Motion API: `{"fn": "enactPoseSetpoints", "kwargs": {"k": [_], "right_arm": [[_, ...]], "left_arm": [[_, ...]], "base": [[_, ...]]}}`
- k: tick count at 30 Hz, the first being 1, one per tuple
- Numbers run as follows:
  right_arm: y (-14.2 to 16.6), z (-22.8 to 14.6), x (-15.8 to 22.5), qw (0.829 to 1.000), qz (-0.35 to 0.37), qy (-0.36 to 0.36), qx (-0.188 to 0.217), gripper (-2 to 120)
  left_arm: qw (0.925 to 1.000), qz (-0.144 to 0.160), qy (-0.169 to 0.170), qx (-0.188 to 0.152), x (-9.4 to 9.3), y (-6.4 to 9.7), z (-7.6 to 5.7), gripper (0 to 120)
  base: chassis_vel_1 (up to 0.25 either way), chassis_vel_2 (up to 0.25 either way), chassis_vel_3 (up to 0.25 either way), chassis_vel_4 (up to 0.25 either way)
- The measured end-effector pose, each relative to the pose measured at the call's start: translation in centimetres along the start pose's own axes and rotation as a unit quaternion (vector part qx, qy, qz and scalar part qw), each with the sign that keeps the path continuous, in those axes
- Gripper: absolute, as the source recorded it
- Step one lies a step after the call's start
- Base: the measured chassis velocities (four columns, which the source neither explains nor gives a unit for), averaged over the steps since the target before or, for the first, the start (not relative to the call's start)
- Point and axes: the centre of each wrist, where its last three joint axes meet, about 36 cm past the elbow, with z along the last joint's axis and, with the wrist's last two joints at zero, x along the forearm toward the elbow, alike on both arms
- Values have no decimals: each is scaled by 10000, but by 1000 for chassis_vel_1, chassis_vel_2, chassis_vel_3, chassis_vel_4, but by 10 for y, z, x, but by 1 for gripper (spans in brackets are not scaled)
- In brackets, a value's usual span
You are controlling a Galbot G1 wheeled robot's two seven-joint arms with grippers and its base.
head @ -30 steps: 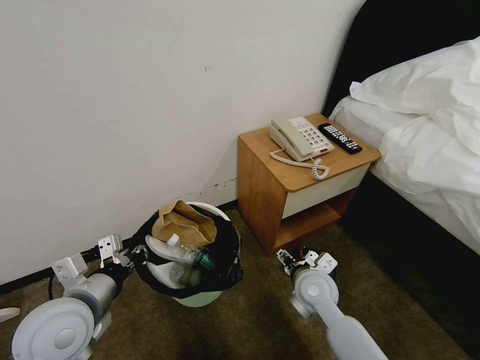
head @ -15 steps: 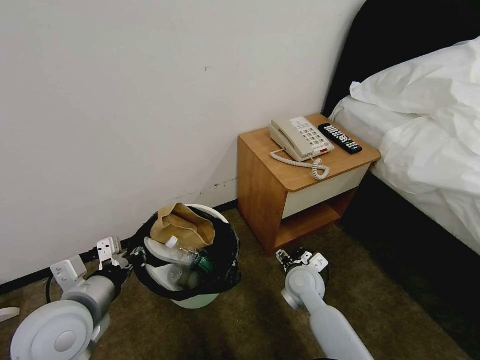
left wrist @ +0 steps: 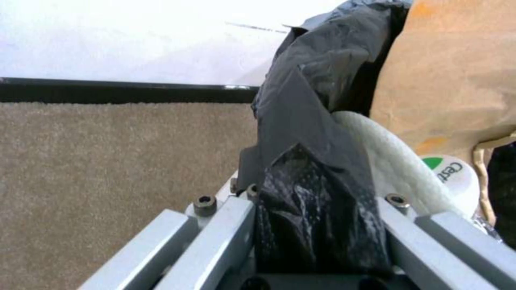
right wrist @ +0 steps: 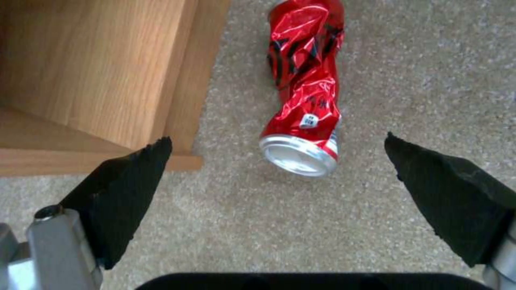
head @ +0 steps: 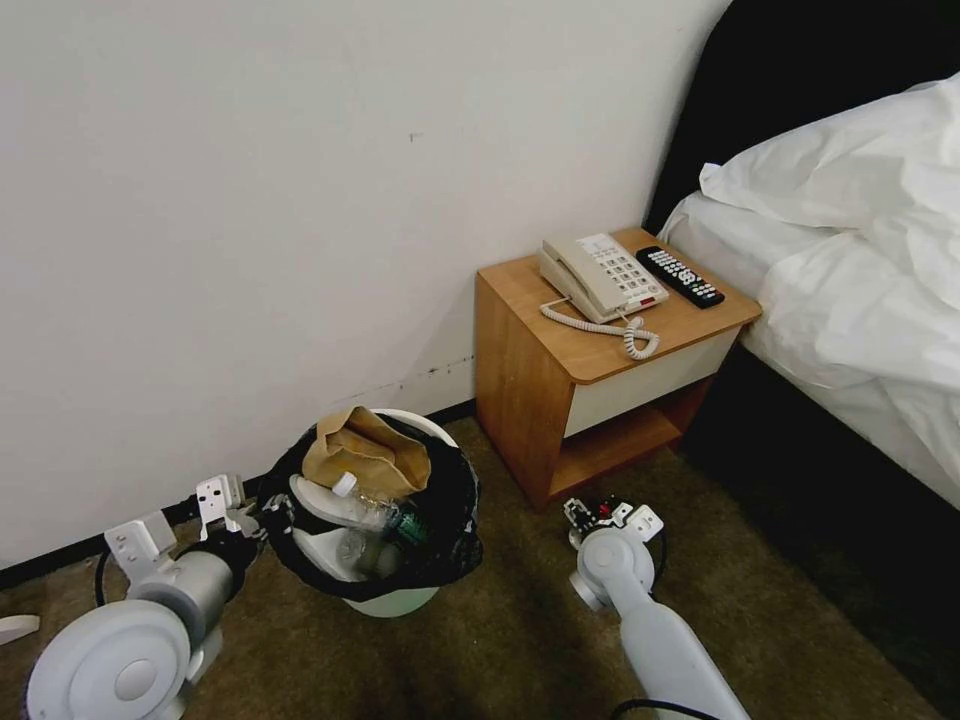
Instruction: Pick up the trash bin, then pick up the garbage from the floor and place it into the trash bin.
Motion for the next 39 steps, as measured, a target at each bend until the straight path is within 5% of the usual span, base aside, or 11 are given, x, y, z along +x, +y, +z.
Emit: {"fn": "enactPoseSetpoints", "kwargs": {"k": [39], "right_arm": [[1, 5, -61, 9995, 142, -266, 123, 100]], "left_arm": [[9999, 107, 59, -9, -8, -5, 2, 4]], "base": [[0, 0, 0, 0]]}}
